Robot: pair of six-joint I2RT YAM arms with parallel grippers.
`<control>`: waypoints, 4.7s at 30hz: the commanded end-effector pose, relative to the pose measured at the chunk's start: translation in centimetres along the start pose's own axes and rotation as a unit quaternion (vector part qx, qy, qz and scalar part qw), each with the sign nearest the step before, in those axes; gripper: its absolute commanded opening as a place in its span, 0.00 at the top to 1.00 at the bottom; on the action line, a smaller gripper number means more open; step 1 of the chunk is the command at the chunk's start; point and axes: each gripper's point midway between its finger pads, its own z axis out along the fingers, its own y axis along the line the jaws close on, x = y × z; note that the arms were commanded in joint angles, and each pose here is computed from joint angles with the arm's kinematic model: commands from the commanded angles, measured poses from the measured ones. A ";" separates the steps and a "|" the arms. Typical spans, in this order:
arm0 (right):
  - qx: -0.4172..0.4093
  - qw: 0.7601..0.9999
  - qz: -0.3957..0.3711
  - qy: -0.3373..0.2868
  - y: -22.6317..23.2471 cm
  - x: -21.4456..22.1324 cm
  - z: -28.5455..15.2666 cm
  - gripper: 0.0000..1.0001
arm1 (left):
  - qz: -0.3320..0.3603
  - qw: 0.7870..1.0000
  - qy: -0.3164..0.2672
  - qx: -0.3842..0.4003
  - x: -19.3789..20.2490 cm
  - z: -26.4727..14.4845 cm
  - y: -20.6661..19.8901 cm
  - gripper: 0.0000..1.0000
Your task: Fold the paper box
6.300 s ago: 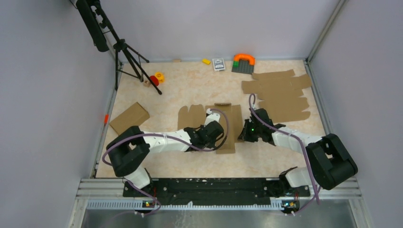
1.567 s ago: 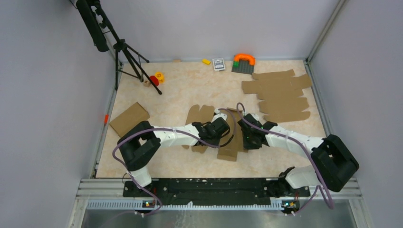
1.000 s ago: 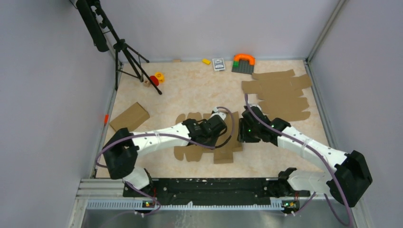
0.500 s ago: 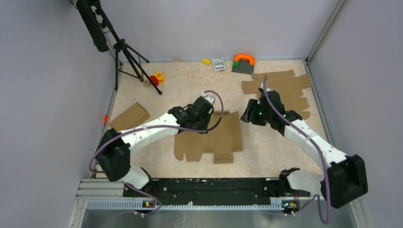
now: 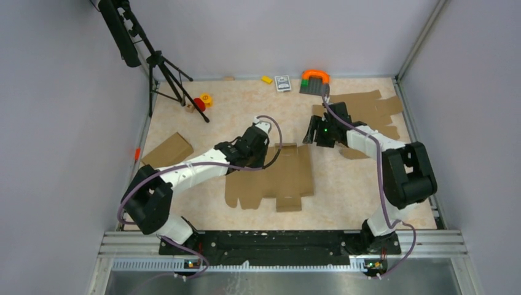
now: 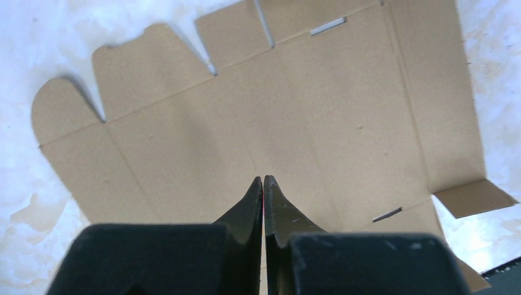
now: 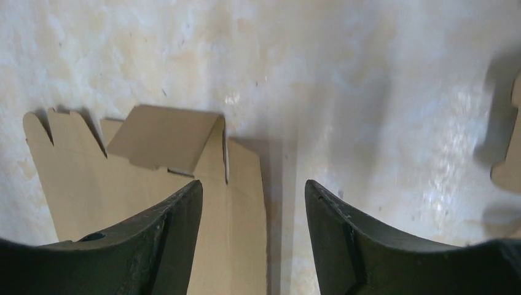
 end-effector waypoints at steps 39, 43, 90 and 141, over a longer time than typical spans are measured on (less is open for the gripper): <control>-0.102 0.992 -0.068 0.039 2.5 3.8 -0.6 0.70 | 0.001 0.980 0.149 0.131 4.2 5.0 -9.1 1.00; -0.108 0.991 -0.071 0.037 2.2 4.9 -1.4 0.70 | 0.006 0.979 0.166 0.117 5.5 4.8 -9.2 1.00; -0.052 0.993 -0.106 0.012 1.2 2.9 -2.0 0.37 | -0.145 0.981 -0.067 0.109 5.9 -7.9 -4.5 1.00; -0.057 0.989 -0.130 -0.029 0.5 6.9 -3.8 0.94 | -0.049 0.983 0.139 0.108 6.3 0.6 -8.9 1.00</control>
